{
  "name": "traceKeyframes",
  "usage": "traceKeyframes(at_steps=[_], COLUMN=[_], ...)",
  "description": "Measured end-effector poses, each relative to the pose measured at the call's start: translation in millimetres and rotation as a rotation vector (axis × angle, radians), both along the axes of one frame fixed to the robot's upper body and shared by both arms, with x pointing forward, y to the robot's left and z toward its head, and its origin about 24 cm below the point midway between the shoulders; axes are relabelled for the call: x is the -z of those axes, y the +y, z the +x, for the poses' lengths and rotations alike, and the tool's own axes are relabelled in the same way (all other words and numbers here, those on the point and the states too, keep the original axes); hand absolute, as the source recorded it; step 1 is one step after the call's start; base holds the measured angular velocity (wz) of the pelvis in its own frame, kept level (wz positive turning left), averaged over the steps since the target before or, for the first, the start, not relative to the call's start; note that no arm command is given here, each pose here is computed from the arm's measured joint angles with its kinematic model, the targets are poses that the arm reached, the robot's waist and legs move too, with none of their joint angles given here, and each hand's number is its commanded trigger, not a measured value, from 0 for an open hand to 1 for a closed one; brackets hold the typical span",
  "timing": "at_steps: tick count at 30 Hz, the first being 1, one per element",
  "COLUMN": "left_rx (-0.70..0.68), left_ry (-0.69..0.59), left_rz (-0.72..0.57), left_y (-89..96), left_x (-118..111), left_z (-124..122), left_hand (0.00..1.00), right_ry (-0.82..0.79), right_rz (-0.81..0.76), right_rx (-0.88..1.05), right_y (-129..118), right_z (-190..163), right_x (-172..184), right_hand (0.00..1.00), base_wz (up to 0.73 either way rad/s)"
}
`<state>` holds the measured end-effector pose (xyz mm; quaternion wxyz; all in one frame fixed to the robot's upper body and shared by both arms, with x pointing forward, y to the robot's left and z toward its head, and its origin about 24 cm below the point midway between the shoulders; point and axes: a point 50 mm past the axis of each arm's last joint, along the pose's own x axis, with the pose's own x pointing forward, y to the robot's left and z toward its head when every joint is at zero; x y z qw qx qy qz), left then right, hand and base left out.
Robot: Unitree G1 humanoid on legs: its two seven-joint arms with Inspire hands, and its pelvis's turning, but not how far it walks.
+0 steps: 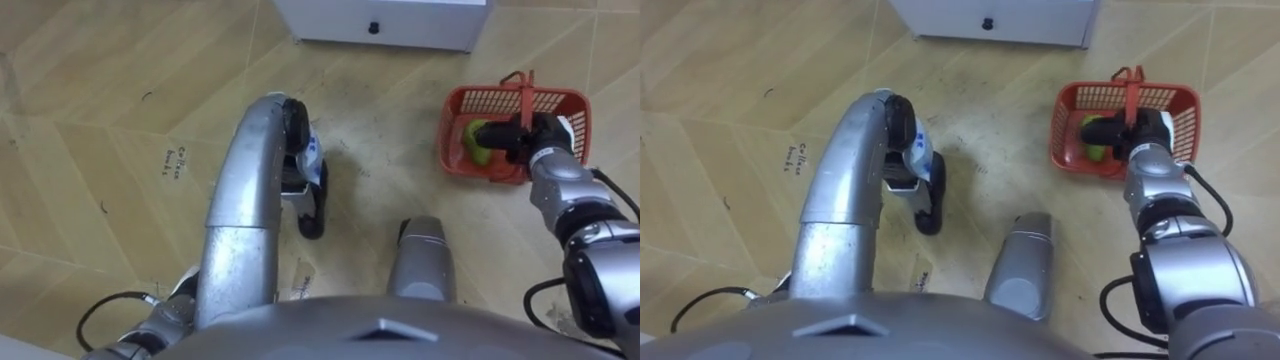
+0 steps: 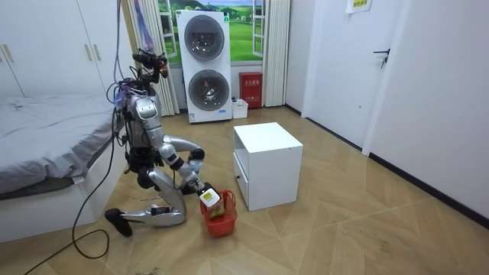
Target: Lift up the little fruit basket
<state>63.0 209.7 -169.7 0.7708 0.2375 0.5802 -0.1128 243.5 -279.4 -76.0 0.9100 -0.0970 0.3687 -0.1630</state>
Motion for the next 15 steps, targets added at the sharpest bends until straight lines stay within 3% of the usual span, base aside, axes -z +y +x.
traceKeyframes(at_steps=[15], left_rx=[-0.078], left_ry=[-0.097], left_rz=[0.011], left_y=[10.4], left_x=[-9], left_z=[38], left_hand=[0.0], right_ry=[-0.238], right_rz=[0.095], right_rx=[-0.027], right_y=[19], right_z=[41], right_x=[-40], right_hand=[1.0], base_wz=[-0.01])
